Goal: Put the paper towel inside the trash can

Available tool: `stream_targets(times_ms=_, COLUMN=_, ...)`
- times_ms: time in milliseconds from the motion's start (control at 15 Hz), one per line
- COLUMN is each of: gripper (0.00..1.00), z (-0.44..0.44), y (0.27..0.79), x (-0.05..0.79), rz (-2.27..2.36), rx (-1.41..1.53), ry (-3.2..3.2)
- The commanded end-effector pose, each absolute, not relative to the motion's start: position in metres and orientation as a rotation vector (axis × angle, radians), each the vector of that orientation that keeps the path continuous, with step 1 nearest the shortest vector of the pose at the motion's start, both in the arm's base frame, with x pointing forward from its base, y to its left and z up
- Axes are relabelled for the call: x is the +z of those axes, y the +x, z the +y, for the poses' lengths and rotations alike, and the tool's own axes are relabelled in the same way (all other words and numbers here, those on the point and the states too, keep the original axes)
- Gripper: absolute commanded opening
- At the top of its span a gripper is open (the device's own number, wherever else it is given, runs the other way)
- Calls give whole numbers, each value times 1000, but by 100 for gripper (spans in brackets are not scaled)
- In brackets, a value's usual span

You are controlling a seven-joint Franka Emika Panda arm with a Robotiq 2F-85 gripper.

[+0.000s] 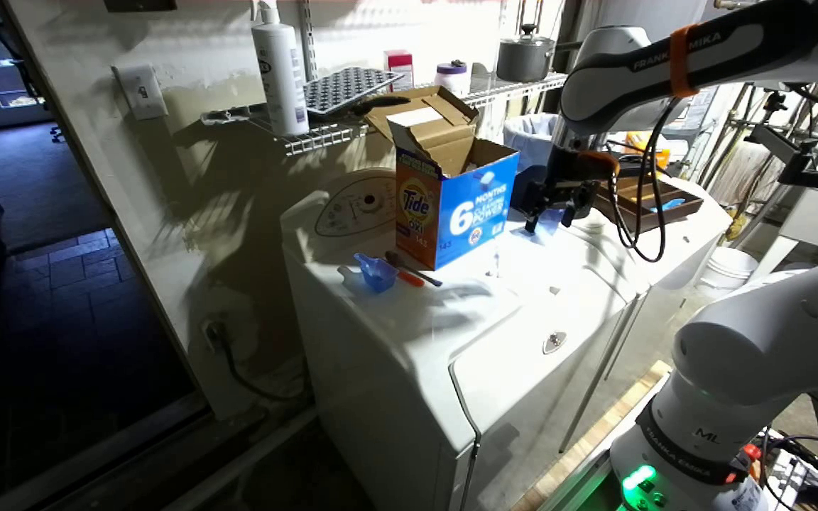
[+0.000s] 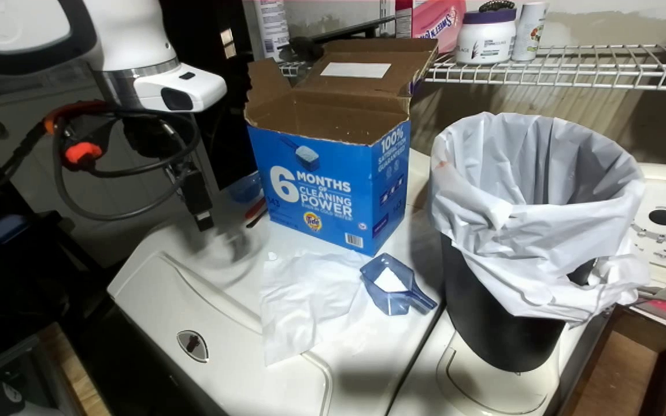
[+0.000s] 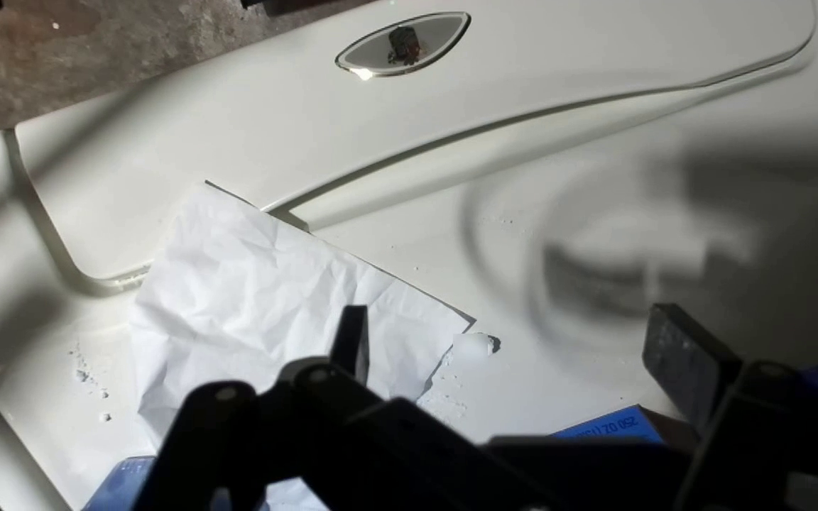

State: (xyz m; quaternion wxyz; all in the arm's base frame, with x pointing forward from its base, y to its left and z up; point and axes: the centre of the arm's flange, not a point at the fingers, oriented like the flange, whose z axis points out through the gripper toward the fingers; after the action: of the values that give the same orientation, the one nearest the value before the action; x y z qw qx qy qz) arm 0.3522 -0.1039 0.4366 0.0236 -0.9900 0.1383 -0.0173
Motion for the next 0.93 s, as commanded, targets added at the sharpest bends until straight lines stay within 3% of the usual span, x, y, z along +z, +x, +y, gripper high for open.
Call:
stream_targets(times_ms=0, gripper=100, z=-114, y=373, x=404, rz=395, rx=-81, ry=-3092)
stream_targets(times_ms=867, gripper=100, z=-179, y=413, x=309, rz=796, rx=-8, ry=-3164)
